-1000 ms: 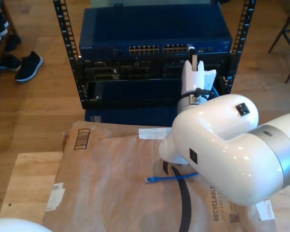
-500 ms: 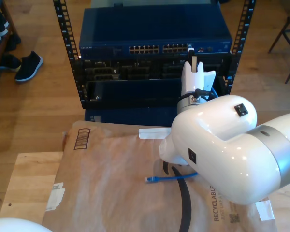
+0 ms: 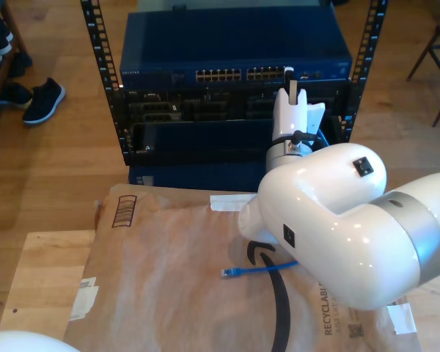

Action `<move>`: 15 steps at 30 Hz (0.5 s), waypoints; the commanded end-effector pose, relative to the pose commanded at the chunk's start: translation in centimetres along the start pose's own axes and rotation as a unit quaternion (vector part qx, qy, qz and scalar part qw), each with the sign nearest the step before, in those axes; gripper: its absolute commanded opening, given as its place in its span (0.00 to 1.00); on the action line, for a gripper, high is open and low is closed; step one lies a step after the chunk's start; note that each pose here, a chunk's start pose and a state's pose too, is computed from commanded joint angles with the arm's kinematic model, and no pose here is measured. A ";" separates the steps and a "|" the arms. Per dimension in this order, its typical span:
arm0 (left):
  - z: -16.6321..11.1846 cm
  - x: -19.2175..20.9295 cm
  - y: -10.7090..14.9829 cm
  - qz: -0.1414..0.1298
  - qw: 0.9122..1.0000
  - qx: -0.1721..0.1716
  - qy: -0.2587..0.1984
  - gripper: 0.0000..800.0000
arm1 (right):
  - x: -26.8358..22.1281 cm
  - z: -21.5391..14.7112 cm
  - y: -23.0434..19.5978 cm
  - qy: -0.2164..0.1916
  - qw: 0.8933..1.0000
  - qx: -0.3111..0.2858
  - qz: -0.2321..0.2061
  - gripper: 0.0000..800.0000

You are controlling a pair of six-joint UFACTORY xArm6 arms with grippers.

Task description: Grab the cable and plug it in

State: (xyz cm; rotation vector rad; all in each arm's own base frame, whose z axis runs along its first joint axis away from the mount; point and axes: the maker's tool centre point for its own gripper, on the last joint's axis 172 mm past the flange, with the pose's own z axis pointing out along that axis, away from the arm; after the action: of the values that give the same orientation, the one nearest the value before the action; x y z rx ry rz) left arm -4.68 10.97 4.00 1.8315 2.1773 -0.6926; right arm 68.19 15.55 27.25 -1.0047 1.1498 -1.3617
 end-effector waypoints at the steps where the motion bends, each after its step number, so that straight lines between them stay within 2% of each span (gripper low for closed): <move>1: 0.0 0.0 0.0 0.000 1.000 0.000 0.000 1.00 | -0.1 0.0 0.0 -0.001 1.000 0.000 0.000 0.00; 4: 0.0 0.0 0.0 0.000 1.000 0.000 0.000 1.00 | 0.0 0.0 -0.1 -0.001 1.000 0.001 0.000 0.00; 6: 0.0 0.0 0.0 0.000 1.000 0.000 0.000 1.00 | -0.2 -0.1 -0.1 -0.004 1.000 0.000 -0.001 0.15; 7: 0.0 0.0 0.0 0.000 1.000 0.000 0.000 1.00 | -0.3 -0.2 -0.2 -0.005 1.000 0.001 -0.002 0.18; 9: 0.0 0.0 0.0 0.000 1.000 0.000 0.000 1.00 | 0.0 -0.7 0.6 -0.006 1.000 -0.008 -0.008 0.30; 15: 0.0 0.0 0.0 0.000 1.000 0.000 0.000 1.00 | 0.9 -3.3 0.8 -0.011 0.999 -0.035 -0.013 0.32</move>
State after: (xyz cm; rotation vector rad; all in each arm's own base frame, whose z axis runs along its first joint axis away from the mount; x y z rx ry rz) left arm -4.68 10.97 4.00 1.8315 2.1773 -0.6926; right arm 65.02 14.99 25.86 -1.0860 1.1789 -1.3350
